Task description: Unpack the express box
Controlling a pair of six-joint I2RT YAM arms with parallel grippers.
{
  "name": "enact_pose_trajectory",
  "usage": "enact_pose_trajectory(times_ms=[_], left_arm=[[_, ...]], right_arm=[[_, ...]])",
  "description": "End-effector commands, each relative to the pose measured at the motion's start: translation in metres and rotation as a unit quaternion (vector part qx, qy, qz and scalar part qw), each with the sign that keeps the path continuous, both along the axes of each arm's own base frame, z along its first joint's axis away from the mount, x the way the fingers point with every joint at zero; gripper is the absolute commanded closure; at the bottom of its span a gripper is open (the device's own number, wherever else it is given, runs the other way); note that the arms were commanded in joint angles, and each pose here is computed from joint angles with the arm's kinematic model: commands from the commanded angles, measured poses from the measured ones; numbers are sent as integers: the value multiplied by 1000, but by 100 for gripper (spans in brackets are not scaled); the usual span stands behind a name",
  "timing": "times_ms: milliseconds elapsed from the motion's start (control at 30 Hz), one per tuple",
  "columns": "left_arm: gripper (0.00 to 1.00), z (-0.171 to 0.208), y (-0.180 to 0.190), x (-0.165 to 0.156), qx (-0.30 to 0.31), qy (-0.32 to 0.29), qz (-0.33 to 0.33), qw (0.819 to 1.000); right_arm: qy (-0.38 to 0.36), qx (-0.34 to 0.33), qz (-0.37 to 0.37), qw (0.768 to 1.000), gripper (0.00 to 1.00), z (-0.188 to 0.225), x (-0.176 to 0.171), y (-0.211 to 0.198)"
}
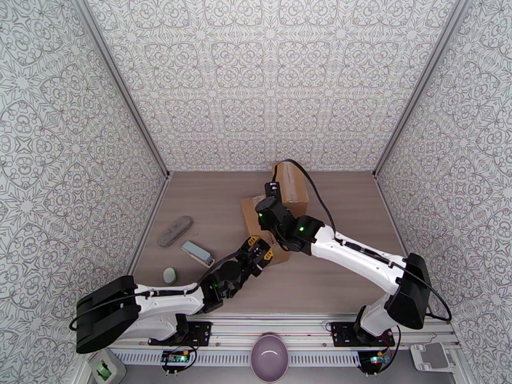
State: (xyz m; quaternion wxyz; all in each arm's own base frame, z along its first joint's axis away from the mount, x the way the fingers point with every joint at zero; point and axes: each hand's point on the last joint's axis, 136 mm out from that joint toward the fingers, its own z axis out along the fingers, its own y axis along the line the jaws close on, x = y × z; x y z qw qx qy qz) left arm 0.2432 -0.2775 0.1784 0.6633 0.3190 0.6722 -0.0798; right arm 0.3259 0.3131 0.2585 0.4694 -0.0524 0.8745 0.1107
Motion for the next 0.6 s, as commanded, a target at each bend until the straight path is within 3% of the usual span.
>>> enact_pose_trajectory(times_ms=[0,567], left_arm=[[44,4,28,22,1,-11,95,995],[46,14,37,28,-25,-22,133,991]], right_arm=[[36,-10,28,999,100,-2,-29,0],[51,-17,30,998,100,-7,-40,-1]])
